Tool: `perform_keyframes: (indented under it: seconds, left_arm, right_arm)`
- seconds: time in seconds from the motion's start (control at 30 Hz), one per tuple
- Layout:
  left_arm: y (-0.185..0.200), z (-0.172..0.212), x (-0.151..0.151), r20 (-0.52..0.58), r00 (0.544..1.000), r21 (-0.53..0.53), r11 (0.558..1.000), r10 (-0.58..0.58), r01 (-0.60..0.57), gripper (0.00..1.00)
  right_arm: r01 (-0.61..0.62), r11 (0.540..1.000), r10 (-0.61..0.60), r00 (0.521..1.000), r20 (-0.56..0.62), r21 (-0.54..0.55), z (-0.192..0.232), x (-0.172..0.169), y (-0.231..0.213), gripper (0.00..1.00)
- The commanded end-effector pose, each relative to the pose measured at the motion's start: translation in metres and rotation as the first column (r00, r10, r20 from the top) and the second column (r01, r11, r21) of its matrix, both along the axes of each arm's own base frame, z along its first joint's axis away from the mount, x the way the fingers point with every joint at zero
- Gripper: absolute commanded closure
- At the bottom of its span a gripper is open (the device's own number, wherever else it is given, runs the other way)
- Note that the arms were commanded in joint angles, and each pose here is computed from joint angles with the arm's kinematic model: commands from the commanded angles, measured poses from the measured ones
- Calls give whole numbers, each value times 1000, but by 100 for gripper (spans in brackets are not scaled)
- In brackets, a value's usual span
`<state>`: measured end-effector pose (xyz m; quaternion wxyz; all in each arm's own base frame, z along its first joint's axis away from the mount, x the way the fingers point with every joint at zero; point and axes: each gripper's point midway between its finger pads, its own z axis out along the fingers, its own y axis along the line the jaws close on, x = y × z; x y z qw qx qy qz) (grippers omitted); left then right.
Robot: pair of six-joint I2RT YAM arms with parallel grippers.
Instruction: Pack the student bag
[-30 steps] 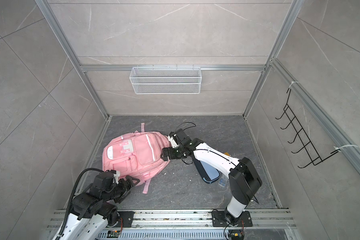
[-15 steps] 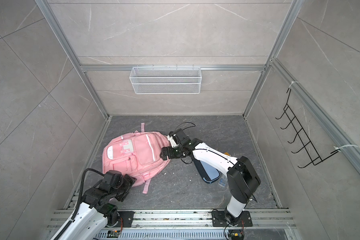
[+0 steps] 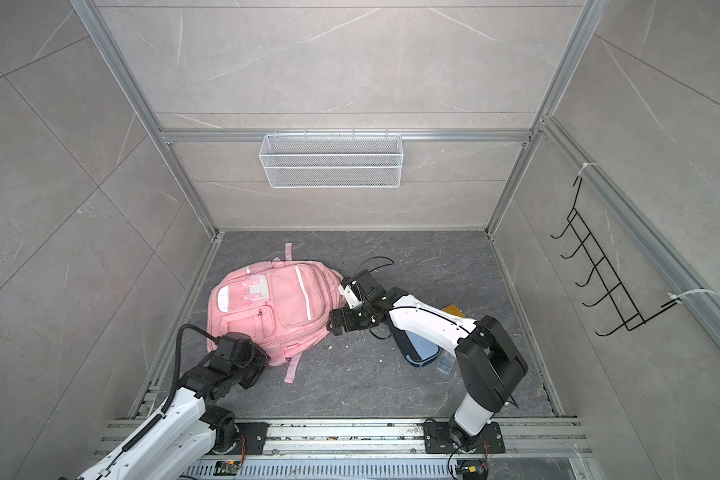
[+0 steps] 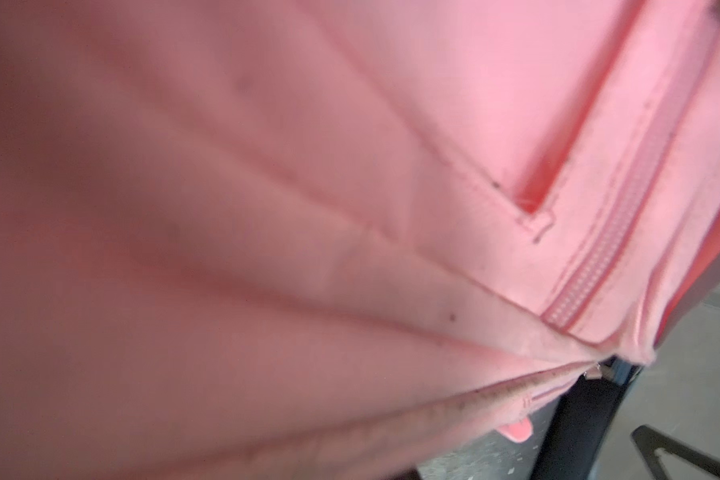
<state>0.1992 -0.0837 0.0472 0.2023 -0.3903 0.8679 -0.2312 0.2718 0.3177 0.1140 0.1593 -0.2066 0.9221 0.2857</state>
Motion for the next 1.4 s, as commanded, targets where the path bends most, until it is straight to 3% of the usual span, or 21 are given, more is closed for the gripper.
perform_keyframes:
  seconds: [0.0,0.2,0.37,0.63,0.9,1.23,1.37]
  left_arm:
    - [-22,47,35,187,976,-17,993,-110,115,100]
    - [-61,100,64,307,924,-96,958,-230,270,100]
    - [-85,127,65,312,887,-140,908,-339,396,100]
    - [-104,139,57,284,858,-211,845,-428,492,100]
    - [-108,158,66,350,859,-253,845,-374,471,100]
    - [-113,168,72,378,855,-277,838,-355,471,100]
    - [-113,162,70,363,859,-286,835,-360,471,100]
  right_arm:
    - [-91,994,88,995,49,55,15,-12,2,1]
    - [-253,959,253,967,14,127,27,-46,13,1]
    - [-367,925,366,930,26,103,28,-63,24,2]
    - [-263,953,251,963,96,153,28,-29,49,13]
    - [-218,965,199,971,136,144,20,-3,66,24]
    - [-111,989,92,979,184,98,14,28,69,50]
    - [-126,987,105,975,196,100,16,32,75,54]
